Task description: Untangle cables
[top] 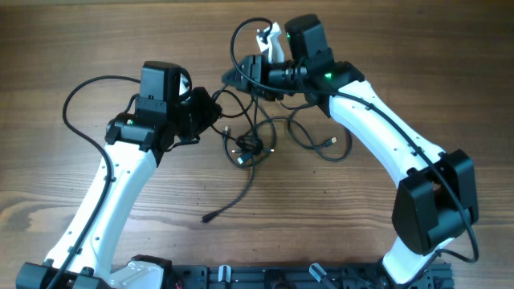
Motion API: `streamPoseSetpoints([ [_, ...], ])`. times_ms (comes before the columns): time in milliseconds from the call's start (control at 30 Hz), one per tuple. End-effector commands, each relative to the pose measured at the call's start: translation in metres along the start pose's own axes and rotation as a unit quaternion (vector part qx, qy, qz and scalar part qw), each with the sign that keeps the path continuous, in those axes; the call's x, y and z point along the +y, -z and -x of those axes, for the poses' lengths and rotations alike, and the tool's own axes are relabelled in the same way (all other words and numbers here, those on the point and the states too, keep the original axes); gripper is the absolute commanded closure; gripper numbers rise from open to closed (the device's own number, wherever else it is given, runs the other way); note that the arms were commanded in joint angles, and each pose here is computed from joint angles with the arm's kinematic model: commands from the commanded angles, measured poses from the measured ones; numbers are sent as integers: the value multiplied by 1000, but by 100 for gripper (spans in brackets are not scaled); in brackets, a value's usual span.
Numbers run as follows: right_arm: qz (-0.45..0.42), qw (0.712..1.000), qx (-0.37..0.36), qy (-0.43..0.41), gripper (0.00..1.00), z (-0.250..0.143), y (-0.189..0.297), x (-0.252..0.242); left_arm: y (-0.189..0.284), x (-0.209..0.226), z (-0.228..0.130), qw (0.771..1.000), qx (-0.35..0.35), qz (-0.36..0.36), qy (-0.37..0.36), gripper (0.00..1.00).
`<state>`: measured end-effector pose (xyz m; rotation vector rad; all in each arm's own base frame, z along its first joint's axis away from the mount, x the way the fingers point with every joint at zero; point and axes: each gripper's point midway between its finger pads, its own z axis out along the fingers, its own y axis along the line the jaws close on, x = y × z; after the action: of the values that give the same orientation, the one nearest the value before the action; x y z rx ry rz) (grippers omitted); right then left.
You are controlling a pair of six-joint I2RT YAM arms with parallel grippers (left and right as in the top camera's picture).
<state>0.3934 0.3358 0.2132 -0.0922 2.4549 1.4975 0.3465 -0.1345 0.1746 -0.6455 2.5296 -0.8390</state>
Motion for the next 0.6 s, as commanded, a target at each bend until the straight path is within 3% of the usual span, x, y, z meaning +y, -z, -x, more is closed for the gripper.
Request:
streamPoseSetpoints([
  [0, -27, 999, -38, -12, 42, 11, -9, -6, -1, 2, 0, 1000, 0, 2, 5, 96],
  [333, -77, 995, -68, 9, 43, 4, -33, -12, -1, 2, 0, 1000, 1, 1, 5, 96],
  [367, -75, 995, -70, 12, 46, 5, -33, -11, -1, 2, 0, 1000, 1, 1, 5, 96],
  [467, -62, 995, -75, 29, 73, 9, -32, -4, -1, 2, 0, 1000, 1, 1, 5, 96],
  [567, -44, 994, -77, 66, 87, 12, -30, 7, -1, 2, 0, 1000, 1, 1, 5, 96],
])
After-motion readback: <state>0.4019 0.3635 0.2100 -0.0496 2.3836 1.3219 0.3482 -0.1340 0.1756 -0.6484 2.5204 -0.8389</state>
